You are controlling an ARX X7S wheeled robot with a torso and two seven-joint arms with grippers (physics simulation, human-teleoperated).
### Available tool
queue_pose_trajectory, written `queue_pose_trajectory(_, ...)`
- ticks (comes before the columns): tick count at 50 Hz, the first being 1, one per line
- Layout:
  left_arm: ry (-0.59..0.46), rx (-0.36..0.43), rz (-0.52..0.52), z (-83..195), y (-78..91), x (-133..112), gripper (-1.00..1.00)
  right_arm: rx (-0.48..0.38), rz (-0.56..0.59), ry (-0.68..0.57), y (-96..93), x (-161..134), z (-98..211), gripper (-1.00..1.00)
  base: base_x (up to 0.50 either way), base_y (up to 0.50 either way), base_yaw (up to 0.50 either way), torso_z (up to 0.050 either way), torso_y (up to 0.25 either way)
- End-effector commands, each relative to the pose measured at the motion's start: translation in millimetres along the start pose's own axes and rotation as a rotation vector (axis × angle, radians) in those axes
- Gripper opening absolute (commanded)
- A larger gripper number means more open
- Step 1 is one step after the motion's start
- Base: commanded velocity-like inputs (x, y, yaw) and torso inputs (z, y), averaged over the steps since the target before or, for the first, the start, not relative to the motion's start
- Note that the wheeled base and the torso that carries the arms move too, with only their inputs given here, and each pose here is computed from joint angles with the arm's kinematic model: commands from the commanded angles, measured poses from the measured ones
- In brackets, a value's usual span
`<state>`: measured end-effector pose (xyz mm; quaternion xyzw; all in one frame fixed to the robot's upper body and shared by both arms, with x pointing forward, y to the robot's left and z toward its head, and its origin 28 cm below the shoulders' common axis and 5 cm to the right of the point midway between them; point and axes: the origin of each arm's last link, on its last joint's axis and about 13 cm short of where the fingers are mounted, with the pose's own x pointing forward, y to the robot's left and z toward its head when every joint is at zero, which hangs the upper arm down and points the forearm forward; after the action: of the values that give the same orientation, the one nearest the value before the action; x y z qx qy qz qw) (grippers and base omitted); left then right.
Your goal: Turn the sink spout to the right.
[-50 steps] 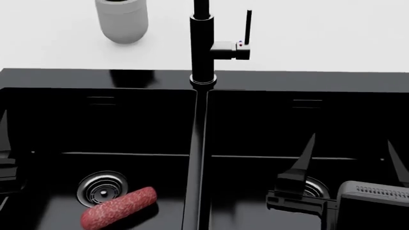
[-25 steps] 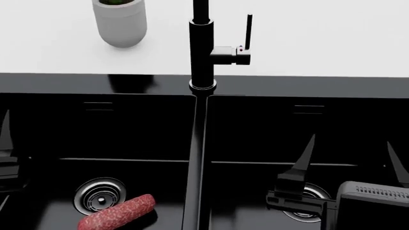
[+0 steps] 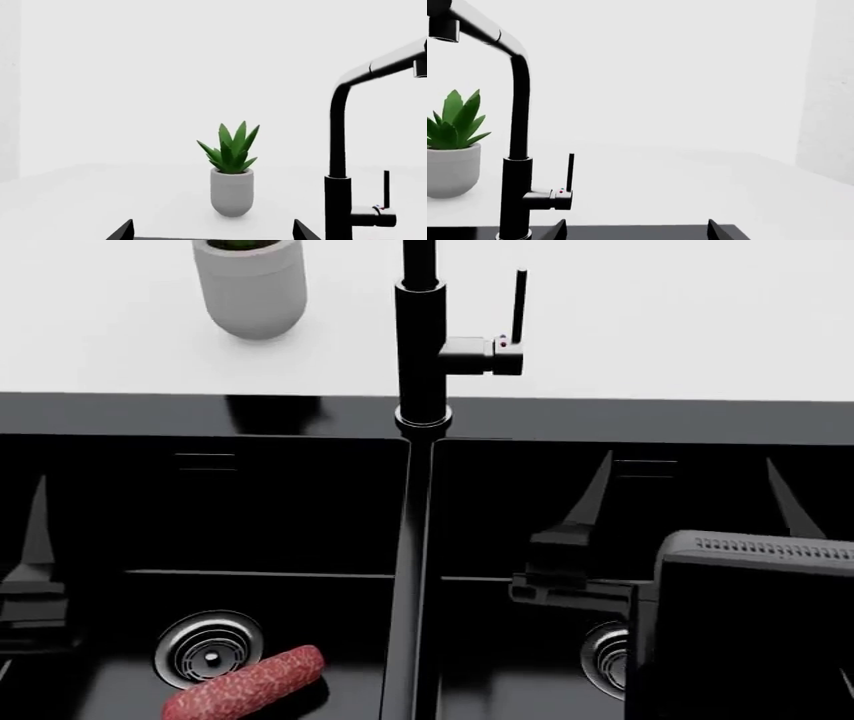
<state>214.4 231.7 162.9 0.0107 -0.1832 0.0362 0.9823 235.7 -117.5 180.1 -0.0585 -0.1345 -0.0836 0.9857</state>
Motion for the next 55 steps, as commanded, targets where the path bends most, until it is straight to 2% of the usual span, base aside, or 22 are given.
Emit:
queue_pose_trajectory(1,-0.001,0.009,-0.010,-1.5,-1.4,-0.8,1.00,-0.005,0.020,0.007,11.6,5.1,15.5,1.00,0.00,0.00,0.00,0.000,0.000)
queue_pose_trajectory(23,0.004,0.017,-0.005,-5.2,-0.7,-1.4,1.00,0.001,0.111,-0.037,30.6,6.7,49.8,1.00,0.00,0.00,0.00,0.000,0.000)
queue_pose_trajectory(34,0.004,0.014,-0.006,-5.4,-0.7,-1.1,1.00,0.041,0.151,-0.092,37.0,10.1,73.7,1.00,0.00,0.00,0.00,0.000,0.000)
queue_pose_trajectory(52,0.004,0.014,-0.006,-5.4,-0.7,-1.1,1.00,0.041,0.151,-0.092,37.0,10.1,73.8,1.00,0.00,0.00,0.00,0.000,0.000)
queue_pose_trajectory(55,0.008,0.024,-0.019,-6.0,-2.6,-1.1,1.00,0.047,0.165,-0.118,39.5,16.9,82.5,1.00,0.00,0.00,0.00,0.000,0.000)
